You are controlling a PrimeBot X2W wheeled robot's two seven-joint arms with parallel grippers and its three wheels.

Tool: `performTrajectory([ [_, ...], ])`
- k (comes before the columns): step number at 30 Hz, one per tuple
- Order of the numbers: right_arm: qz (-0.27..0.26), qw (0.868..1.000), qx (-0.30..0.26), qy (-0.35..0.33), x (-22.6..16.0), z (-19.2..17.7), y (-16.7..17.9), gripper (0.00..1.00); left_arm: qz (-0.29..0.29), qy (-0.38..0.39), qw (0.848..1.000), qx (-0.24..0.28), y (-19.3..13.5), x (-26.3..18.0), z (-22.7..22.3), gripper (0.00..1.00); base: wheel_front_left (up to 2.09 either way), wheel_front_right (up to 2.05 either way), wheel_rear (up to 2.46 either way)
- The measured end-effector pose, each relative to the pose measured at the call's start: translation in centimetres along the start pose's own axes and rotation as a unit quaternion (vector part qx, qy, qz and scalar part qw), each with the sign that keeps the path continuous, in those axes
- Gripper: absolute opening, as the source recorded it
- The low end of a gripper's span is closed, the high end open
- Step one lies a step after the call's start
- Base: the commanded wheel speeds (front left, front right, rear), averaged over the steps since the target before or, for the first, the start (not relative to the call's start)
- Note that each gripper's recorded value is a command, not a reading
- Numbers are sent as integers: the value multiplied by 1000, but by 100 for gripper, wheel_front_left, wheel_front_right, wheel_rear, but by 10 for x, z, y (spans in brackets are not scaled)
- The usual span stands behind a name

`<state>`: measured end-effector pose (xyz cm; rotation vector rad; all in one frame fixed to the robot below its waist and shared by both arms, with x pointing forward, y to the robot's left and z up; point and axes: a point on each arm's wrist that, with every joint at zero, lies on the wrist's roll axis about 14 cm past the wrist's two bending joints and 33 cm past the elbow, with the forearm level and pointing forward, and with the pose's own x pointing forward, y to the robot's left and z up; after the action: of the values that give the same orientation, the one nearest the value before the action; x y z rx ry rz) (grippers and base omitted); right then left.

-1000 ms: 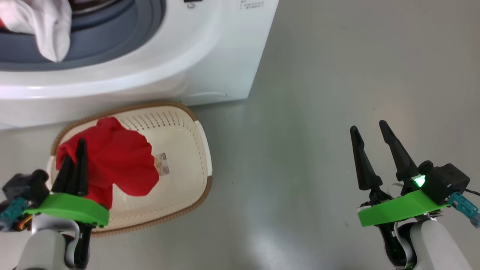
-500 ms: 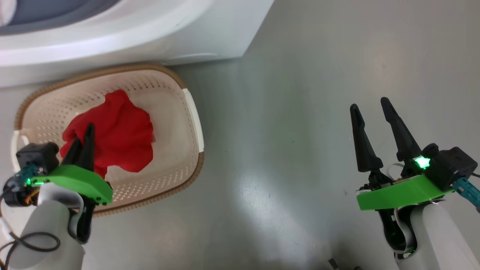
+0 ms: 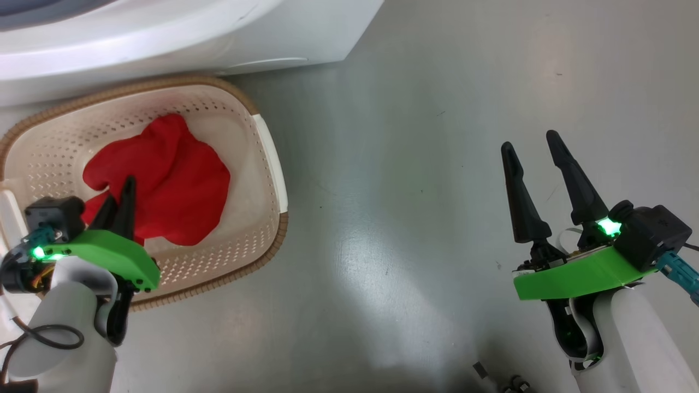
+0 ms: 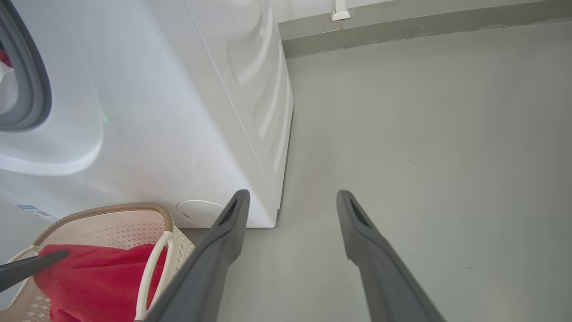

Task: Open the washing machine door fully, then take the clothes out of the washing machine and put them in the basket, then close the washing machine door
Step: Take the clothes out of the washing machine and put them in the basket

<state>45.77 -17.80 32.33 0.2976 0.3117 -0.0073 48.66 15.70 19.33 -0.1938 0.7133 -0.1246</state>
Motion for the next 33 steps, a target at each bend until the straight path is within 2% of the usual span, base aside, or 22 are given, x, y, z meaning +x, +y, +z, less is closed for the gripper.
performTrajectory([
  [3,2,1000,0,-3,0,2,1,100,2,-3,1000,-3,1,-1,3,28,0,0,0],
  [5,3,1000,0,-6,0,4,2,100,2,-6,1000,-3,1,-2,5,73,0,0,0],
  [7,5,1000,1,-8,0,6,4,100,3,-9,1000,-4,1,-4,8,99,0,0,0],
  [16,13,1000,1,-24,-5,23,11,100,7,-31,999,-14,1,-24,24,100,0,0,0],
  [33,32,997,2,-74,-38,70,31,100,-4,-188,982,-12,-18,-97,119,100,0,0,0],
])
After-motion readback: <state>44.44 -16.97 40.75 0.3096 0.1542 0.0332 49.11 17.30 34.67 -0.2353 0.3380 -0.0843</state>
